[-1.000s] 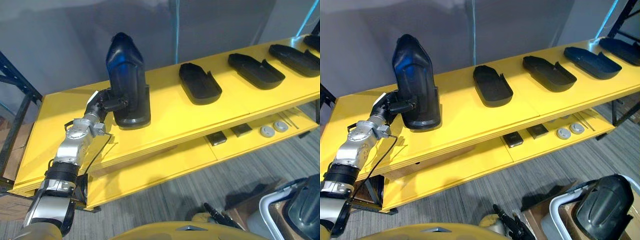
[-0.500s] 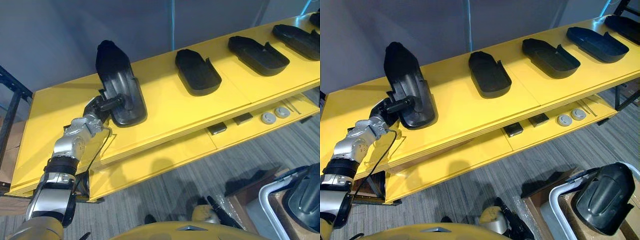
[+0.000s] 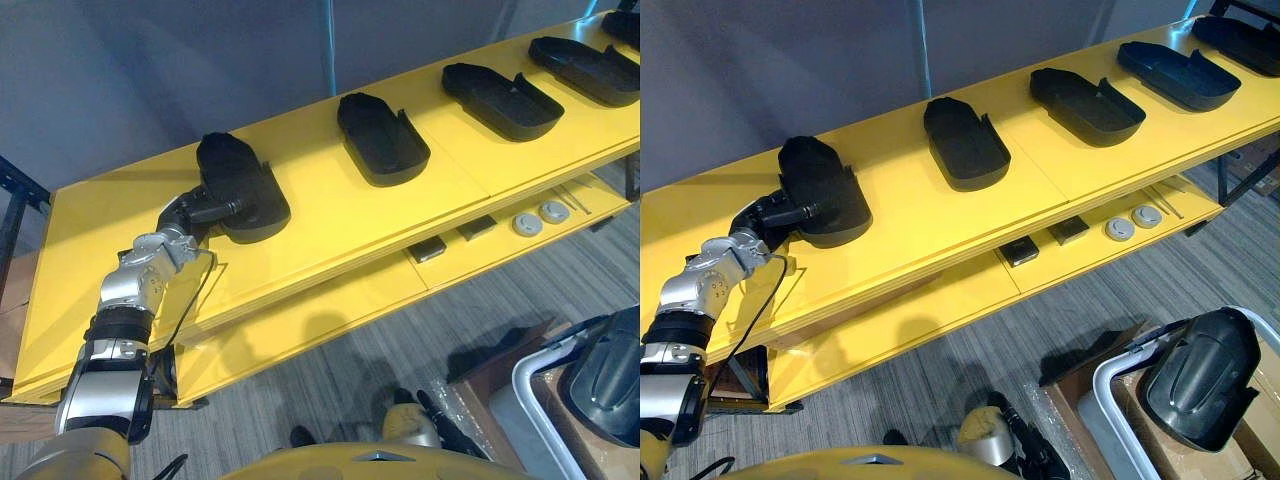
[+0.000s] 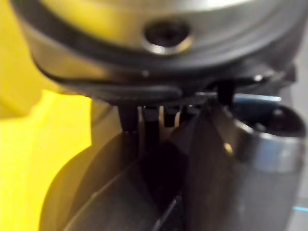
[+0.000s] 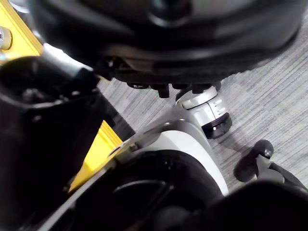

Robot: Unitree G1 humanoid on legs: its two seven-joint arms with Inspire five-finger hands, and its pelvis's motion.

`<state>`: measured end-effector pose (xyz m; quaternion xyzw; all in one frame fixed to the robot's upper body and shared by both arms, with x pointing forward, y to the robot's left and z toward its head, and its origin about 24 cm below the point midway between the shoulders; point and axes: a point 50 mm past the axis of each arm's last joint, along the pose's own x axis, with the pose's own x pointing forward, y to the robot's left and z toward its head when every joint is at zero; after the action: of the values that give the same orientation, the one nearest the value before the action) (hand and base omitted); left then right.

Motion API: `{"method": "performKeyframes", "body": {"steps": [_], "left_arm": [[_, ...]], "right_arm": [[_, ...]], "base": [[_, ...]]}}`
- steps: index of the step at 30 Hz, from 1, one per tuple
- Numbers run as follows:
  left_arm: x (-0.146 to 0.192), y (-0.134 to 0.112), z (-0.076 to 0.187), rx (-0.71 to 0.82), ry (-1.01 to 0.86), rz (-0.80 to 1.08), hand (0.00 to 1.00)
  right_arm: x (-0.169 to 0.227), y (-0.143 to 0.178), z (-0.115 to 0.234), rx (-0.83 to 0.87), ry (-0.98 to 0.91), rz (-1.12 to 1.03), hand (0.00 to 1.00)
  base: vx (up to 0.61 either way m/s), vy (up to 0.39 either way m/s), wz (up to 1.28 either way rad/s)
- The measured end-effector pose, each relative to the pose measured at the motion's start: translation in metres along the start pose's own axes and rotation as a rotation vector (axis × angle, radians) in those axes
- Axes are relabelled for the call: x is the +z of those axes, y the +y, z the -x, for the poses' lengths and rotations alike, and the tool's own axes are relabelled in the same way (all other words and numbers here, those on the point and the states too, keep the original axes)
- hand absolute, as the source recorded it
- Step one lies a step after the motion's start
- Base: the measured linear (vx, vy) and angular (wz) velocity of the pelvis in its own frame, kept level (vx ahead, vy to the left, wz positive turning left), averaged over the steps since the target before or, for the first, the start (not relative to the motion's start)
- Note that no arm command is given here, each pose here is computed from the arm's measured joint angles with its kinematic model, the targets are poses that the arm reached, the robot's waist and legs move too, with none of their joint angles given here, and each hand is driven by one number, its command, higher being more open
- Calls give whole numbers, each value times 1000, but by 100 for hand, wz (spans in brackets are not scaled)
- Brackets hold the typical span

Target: Walk over and take three plastic housings, then place them on the shelf

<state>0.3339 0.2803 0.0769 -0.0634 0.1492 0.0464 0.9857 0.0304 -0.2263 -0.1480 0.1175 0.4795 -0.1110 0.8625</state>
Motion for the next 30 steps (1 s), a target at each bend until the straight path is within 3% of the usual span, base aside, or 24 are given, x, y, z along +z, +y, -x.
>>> {"method": "performKeyframes", "body": {"steps": [13, 20, 24, 30], "left_arm": [[10, 7, -4, 83, 21, -210, 100], [23, 11, -6, 162, 25, -452, 100], [44, 21, -5, 261, 11, -664, 100], [73, 22, -4, 309, -53, -763, 100]], "right_arm": [[0, -3, 1, -32, -13, -6, 100], [-4, -3, 1, -39, -11, -27, 100], [-5, -5, 2, -46, -19, -38, 100], [-1, -9, 2, -105, -44, -28, 100]], "base": [[0, 0, 0], [0, 0, 0], [0, 0, 0], [-5, 4, 2]]}}
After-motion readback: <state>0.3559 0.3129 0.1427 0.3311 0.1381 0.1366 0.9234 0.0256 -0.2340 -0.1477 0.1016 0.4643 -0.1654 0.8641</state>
